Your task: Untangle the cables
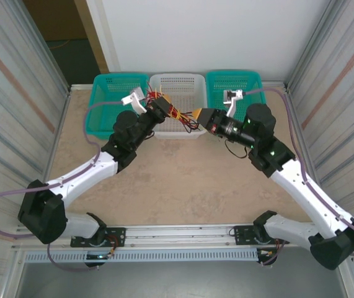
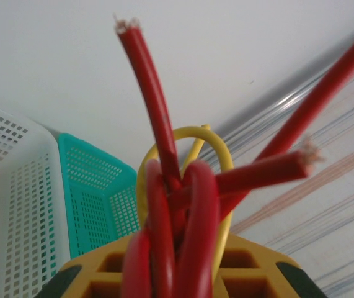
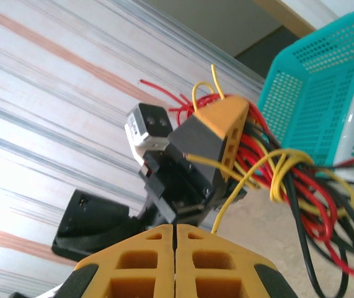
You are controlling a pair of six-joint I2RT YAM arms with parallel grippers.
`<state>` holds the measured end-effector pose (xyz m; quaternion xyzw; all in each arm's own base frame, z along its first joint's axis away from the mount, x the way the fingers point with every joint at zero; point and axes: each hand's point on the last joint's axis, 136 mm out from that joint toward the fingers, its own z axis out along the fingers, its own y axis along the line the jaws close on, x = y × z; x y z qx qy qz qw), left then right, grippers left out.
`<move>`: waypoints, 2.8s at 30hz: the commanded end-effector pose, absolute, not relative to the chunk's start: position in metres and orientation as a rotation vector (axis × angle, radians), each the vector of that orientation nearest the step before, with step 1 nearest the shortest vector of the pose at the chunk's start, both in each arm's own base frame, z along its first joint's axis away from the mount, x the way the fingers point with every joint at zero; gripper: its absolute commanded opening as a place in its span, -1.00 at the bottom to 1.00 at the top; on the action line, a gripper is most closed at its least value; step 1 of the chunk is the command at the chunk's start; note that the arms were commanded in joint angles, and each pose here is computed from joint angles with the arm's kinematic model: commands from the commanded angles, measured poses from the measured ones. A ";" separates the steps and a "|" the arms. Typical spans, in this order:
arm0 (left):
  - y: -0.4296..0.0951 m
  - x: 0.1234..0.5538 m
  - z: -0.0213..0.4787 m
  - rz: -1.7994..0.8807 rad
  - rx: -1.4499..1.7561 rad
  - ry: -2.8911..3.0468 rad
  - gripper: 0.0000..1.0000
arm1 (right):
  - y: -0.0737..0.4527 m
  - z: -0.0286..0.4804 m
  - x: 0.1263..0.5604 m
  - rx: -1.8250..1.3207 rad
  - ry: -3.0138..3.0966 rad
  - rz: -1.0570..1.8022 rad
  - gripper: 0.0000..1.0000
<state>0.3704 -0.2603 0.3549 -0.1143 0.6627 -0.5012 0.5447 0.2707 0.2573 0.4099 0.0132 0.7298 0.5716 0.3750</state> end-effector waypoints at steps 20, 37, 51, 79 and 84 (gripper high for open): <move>-0.267 0.265 0.479 -1.775 0.199 1.218 -1.00 | 0.246 0.305 0.395 0.267 2.082 1.462 -1.00; -0.222 0.370 0.422 -0.991 -0.163 1.380 -1.00 | 0.262 0.332 0.266 0.237 1.919 1.578 -1.00; -0.269 0.303 0.392 -1.415 0.182 1.534 -1.00 | 0.191 0.447 0.330 0.161 1.773 1.277 -1.00; -0.224 0.342 0.495 -1.284 -0.025 1.193 -1.00 | 0.271 0.227 0.328 0.353 2.228 1.425 -1.00; -0.185 0.387 0.443 -1.049 -0.186 1.299 -1.00 | 0.277 0.245 0.287 0.281 2.194 1.449 -1.00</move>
